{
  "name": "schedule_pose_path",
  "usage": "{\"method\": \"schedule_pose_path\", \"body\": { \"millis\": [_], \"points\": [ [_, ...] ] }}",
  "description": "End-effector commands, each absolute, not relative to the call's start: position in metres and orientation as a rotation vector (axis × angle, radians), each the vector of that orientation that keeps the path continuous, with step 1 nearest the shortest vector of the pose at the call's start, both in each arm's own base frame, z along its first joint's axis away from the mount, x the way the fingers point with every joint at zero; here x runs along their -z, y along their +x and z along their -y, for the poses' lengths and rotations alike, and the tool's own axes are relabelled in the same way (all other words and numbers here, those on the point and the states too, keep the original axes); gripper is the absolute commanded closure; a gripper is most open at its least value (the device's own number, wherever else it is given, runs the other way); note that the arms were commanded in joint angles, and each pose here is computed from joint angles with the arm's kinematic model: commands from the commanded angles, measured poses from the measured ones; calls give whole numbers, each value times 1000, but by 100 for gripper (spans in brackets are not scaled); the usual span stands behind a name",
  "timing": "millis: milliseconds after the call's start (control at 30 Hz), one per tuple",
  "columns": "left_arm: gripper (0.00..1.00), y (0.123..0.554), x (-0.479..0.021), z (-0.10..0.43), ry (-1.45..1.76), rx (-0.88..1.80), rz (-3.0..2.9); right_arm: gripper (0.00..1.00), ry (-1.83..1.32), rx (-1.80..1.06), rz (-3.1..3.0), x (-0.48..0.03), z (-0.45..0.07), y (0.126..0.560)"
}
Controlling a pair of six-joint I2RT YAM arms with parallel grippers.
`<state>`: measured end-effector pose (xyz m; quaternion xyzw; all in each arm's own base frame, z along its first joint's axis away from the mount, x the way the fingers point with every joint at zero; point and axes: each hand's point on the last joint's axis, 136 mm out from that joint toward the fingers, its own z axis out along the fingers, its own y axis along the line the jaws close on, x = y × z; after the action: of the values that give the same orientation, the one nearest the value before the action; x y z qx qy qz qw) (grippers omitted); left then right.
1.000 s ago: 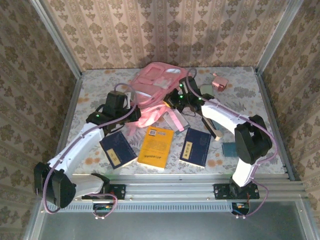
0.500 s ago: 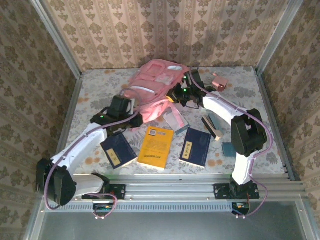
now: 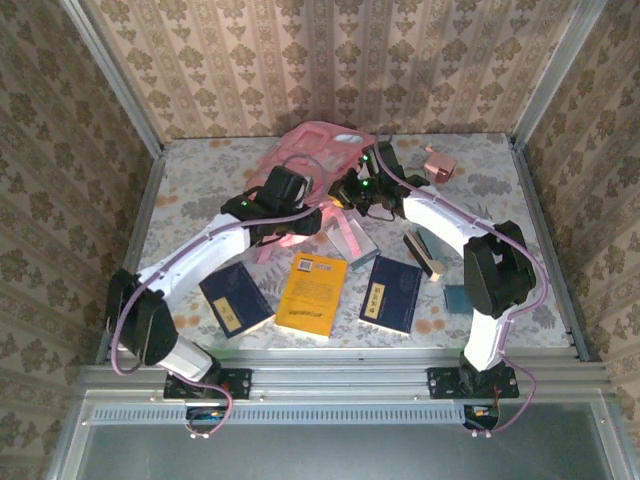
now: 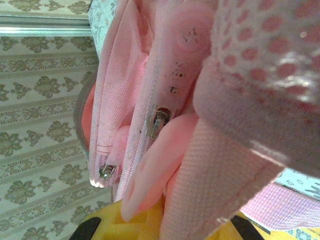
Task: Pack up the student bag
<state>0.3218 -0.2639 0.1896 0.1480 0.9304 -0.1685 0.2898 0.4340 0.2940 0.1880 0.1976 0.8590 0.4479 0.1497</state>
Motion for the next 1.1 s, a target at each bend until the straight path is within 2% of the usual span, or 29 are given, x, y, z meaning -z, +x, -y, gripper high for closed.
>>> {"method": "schedule_pose_path", "body": {
  "millis": [0,267,367,500,633,833,1067],
  "points": [
    [53,327,-192,263,433,391,-2483,100,454,-1385,-2357,-243,-303,424],
    [52,334,-190,276,473,362,-2477,100,429,-1392,-2354,-249,-307,420],
    [58,338,-187,276,470,342,-2478,100,423,-1398,-2357,-250,-310,418],
    [76,342,-186,275,462,337,-2479,100,413,-1397,-2365,-248,-312,415],
    [88,341,-187,276,467,351,-2476,100,406,-1385,-2376,-245,-311,414],
    [96,335,-196,270,460,377,-2461,100,379,-1330,-2398,-239,-308,414],
    [98,325,-189,250,394,473,-2492,100,341,-1275,-2404,-240,-301,418]
  ]
}}
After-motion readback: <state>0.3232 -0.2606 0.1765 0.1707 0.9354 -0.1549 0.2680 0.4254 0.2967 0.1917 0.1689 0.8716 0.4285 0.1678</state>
